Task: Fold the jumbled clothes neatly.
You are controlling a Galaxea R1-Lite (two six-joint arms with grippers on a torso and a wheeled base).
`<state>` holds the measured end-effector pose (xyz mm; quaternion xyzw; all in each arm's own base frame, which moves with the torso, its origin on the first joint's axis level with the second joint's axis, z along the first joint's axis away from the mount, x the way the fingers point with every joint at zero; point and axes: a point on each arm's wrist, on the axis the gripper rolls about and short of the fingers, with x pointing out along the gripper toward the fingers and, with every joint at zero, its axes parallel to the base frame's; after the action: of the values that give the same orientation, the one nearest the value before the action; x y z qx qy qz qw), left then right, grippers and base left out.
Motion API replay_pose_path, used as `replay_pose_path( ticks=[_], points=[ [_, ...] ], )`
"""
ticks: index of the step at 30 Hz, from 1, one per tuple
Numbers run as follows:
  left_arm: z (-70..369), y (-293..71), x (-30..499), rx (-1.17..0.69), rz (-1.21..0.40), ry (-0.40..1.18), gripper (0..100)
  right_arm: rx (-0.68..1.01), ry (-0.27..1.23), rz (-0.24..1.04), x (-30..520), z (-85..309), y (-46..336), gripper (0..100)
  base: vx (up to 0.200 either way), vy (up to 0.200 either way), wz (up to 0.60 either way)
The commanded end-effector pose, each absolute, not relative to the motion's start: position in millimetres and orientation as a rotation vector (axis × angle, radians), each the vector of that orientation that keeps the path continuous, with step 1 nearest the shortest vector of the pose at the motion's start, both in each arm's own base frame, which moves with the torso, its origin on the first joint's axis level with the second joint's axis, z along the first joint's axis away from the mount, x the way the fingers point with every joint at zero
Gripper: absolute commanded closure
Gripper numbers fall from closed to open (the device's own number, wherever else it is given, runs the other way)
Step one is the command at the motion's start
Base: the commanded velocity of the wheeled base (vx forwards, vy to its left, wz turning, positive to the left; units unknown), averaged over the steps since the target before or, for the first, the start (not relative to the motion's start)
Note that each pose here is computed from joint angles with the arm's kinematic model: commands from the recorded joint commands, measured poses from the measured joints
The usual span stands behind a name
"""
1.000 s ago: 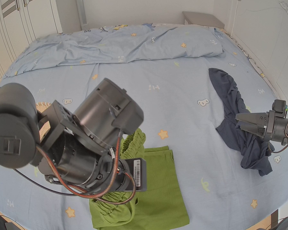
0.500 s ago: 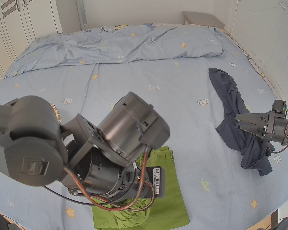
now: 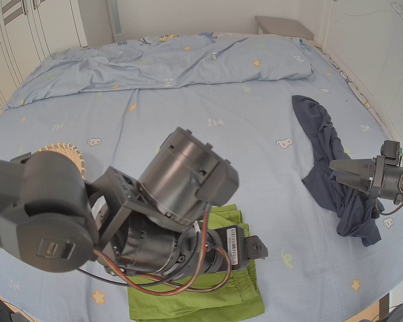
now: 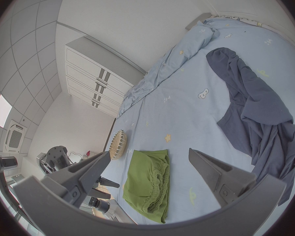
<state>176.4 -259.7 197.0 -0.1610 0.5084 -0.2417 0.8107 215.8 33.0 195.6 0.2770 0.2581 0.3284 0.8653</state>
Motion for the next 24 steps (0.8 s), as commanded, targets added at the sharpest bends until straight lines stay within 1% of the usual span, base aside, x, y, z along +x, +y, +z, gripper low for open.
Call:
replay_pose_path(
  ticks=[1, 2, 4, 5, 6, 7, 8, 10, 12, 13, 14, 15, 16, 17, 19, 24],
  points=[
    [205, -225, 184, -0.448, -0.514, 1.074, 0, 0.58, 0.538, 0.691, 215, 196, 33, 0, 0.0, 0.0, 0.0],
    [206, -213, 188, -0.479, -0.517, 1.078, 0, 0.579, 0.537, 0.694, 215, 197, 33, 0, 0.0, 0.0, 0.0],
    [207, -209, 189, -0.492, -0.52, 1.078, 0, 0.579, 0.536, 0.695, 215, 197, 33, 0, 0.0, 0.0, 0.0],
    [208, -167, 197, -0.602, -0.559, 1.109, 0, 0.576, 0.538, 0.708, 213, 198, 36, 0, 0.0, 0.0, 0.0],
    [204, -152, 199, -0.636, -0.569, 1.119, 0, 0.571, 0.532, 0.72, 210, 200, 38, 0, 0.0, 0.0, 0.0],
    [204, -152, 199, -0.636, -0.569, 1.119, 0, 0.571, 0.532, 0.72, 210, 200, 38, 0, 0.0, 0.0, 0.0],
    [179, -119, 202, -0.665, -0.603, 1.15, 0, 0.564, 0.509, 0.746, 201, 208, 41, 0, 0.0, 0.0, 0.0],
    [152, -90, 202, -0.67, -0.624, 1.142, 0, 0.558, 0.495, 0.759, 193, 213, 41, 0, 0.0, 0.0, 0.0],
    [126, -70, 202, -0.664, -0.627, 1.126, 0, 0.555, 0.494, 0.77, 188, 216, 43, 0, 0.0, 0.0, 0.0],
    [126, -70, 202, -0.664, -0.627, 1.126, 0, 0.555, 0.494, 0.77, 188, 216, 43, 0, 0.0, 0.0, 0.0],
    [99, -59, 209, -0.672, -0.608, 1.138, 0, 0.55, 0.49, 0.783, 183, 219, 44, 0, 0.0, 0.0, 0.0],
    [90, -57, 213, -0.673, -0.595, 1.142, 0, 0.549, 0.488, 0.788, 182, 220, 45, 0, 0.0, 0.0, 0.0],
    [90, -57, 213, -0.673, -0.595, 1.142, 0, 0.549, 0.488, 0.788, 182, 220, 45, 0, 0.0, 0.0, 0.0],
    [75, -56, 220, -0.68, -0.58, 1.146, 0, 0.548, 0.487, 0.79, 180, 220, 45, 0, 0.0, 0.0, 0.0],
    [67, -56, 222, -0.683, -0.573, 1.154, 0, 0.547, 0.484, 0.791, 179, 221, 45, 0, 0.0, 0.0, 0.0],
    [66, -50, 221, -0.697, -0.559, 1.138, 0, 0.547, 0.486, 0.792, 180, 220, 45, 0, 0.0, 0.0, 0.0]
  ],
)
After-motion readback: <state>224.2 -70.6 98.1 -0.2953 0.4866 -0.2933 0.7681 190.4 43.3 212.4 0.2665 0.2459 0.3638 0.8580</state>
